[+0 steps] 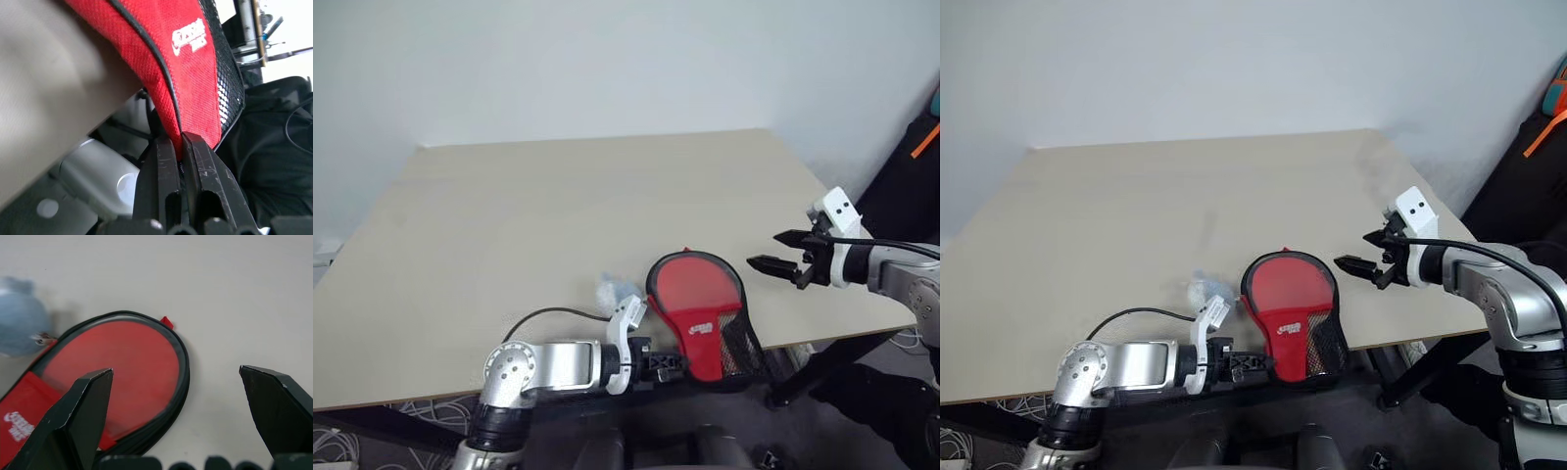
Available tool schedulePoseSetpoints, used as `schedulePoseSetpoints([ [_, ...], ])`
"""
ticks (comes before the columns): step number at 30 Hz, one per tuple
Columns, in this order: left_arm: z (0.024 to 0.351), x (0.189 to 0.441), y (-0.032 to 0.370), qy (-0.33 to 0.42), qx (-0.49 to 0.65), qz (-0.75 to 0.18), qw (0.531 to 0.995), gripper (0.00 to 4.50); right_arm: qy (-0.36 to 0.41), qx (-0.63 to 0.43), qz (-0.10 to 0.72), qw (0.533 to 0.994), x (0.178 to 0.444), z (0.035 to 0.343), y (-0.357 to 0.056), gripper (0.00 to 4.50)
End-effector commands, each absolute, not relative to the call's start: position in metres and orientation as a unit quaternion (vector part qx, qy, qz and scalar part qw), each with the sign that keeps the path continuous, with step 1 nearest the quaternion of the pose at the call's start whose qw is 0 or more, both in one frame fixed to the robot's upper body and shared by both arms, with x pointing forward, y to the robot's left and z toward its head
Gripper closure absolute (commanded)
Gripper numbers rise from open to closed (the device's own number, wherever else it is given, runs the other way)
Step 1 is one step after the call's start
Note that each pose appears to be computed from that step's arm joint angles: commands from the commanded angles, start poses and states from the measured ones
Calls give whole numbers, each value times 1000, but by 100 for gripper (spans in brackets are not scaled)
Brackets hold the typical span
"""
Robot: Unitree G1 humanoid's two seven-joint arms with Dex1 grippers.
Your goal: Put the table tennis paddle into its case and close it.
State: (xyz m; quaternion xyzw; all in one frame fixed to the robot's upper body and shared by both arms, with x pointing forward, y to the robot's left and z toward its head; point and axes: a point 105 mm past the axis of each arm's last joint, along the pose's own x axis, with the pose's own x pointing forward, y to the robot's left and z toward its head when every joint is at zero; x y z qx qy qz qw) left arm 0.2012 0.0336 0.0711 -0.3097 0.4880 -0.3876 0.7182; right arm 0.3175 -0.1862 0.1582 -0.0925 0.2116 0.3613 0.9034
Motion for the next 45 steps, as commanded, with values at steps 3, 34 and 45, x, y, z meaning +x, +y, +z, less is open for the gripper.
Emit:
schedulePoseSetpoints([
  [3,82,194,26,477,-321,-401,713,447,177,-105,370,906,320,178,-180,0],
  [34,160,221,81,333,-143,-519,774,170,153,-88,391,903,333,162,-139,89],
  [45,167,306,129,138,-133,-417,888,170,164,-38,384,908,342,125,-86,447],
])
